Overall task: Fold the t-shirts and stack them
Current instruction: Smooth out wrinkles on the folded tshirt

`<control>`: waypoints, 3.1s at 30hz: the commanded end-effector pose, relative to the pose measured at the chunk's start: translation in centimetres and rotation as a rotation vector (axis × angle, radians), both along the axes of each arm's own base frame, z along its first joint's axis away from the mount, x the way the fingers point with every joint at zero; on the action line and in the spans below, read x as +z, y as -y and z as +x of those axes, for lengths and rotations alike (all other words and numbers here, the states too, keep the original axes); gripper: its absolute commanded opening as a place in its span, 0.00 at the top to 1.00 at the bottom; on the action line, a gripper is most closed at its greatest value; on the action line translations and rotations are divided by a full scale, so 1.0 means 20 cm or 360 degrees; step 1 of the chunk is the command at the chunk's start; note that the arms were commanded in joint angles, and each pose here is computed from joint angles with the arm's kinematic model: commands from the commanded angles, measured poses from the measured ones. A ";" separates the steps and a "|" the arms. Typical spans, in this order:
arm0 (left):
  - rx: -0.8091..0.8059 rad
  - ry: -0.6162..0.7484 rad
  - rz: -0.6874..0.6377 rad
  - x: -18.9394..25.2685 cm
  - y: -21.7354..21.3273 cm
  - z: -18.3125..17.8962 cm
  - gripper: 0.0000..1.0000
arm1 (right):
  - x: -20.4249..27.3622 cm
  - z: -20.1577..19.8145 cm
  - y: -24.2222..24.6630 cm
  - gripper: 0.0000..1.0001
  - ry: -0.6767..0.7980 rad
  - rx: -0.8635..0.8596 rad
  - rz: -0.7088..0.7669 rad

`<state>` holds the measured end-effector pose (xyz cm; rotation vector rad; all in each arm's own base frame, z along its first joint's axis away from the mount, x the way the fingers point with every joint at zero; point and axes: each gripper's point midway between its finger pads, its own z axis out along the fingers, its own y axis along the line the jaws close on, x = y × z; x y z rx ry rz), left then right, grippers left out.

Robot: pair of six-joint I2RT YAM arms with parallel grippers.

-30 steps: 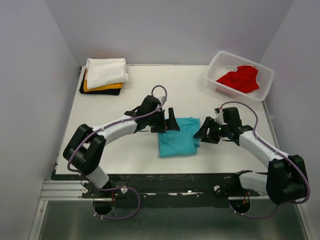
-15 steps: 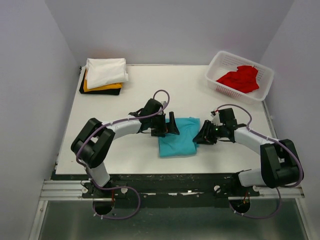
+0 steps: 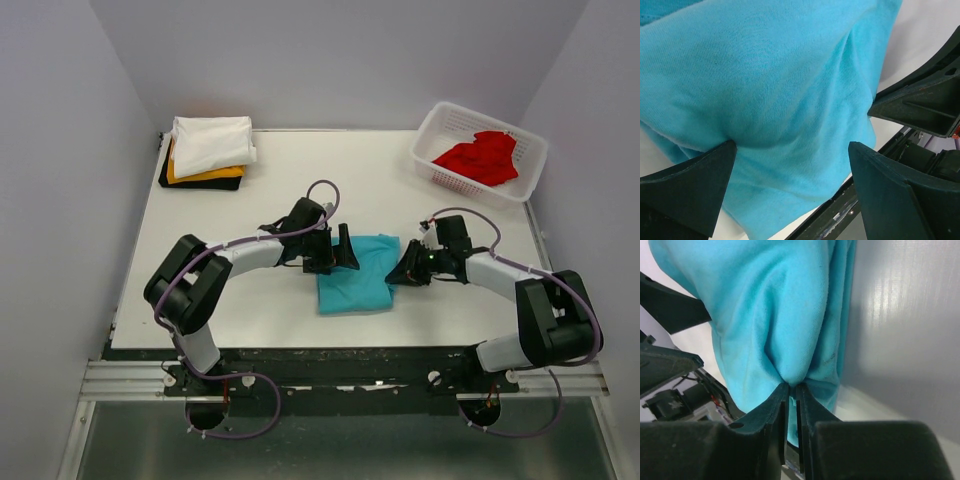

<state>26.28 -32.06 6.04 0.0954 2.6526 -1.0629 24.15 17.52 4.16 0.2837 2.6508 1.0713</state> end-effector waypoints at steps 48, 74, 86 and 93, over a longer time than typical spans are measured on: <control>-0.0054 0.0173 0.0008 0.18 -0.06 -0.03 0.01 | 0.20 -0.04 0.33 0.45 0.0109 -0.0192 -0.0624; -0.0151 -0.0041 0.0087 -0.10 0.00 -0.31 0.01 | 0.03 -0.08 0.07 0.66 0.0023 -0.0188 -0.0070; -0.0110 -0.0024 0.0148 -0.11 -0.03 -0.29 0.01 | 0.01 -0.16 0.03 0.99 -0.0035 -0.0134 0.0050; -0.0066 -0.0021 0.0214 -0.14 -0.09 -0.29 0.01 | -0.02 -0.16 0.34 0.99 -0.0062 -0.0299 -0.0603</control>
